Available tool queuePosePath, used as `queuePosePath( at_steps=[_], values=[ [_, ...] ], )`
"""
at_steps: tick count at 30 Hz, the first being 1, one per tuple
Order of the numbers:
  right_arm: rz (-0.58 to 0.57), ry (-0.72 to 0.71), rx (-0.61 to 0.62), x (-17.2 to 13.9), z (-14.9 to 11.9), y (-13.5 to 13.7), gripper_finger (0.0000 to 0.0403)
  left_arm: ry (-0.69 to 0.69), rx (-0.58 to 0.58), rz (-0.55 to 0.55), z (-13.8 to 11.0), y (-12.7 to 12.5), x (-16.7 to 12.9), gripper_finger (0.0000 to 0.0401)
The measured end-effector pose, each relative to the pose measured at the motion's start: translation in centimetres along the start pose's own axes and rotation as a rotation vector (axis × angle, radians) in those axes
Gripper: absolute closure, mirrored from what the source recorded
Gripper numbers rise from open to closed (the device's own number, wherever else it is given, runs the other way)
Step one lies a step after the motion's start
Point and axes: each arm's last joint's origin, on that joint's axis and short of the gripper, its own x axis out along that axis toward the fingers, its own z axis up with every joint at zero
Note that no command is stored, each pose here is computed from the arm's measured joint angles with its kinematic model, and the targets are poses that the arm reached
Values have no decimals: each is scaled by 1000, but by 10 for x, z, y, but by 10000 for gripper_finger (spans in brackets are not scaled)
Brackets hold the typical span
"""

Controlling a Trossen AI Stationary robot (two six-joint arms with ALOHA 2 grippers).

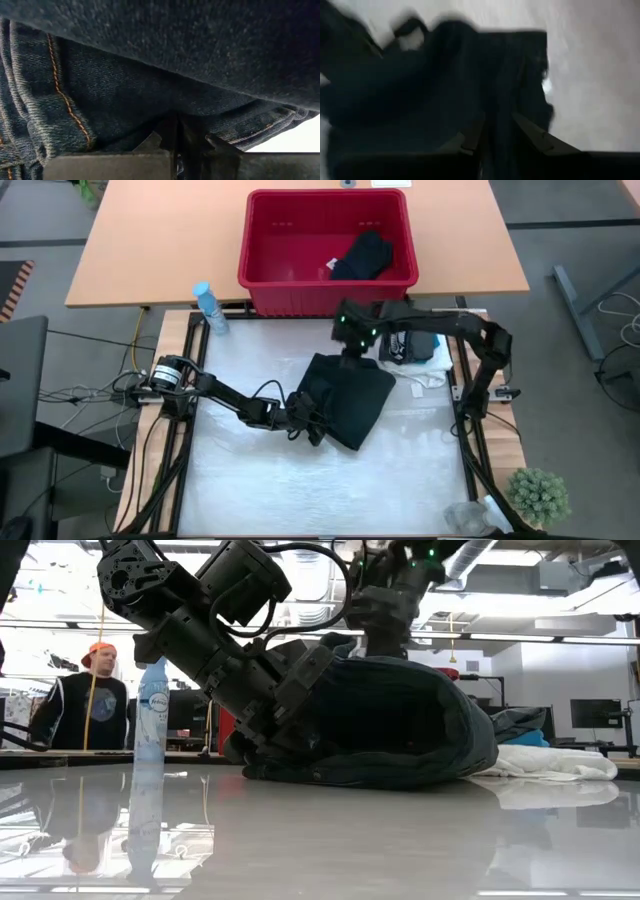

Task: Fold laundry
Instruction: Fold the blue pants

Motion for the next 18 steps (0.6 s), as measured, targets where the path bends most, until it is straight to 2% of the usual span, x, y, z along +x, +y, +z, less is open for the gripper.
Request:
queuePosePath(
  at_steps=[3,4,12,14,18],
  values=[
    [-165,50,-113,9,-2,4,295,-2,-2,3,1,1,1,401],
    [-185,52,-123,12,-1,2,293,-2,0,4,1,2,1,401],
    [-110,124,-113,40,-2,-7,261,1,13,2,2,2,1,401],
    [-83,135,-113,41,-4,-6,252,-1,12,4,2,3,1,401],
    [-107,108,-113,33,-2,-10,238,1,8,6,4,5,2,401]
  ],
)
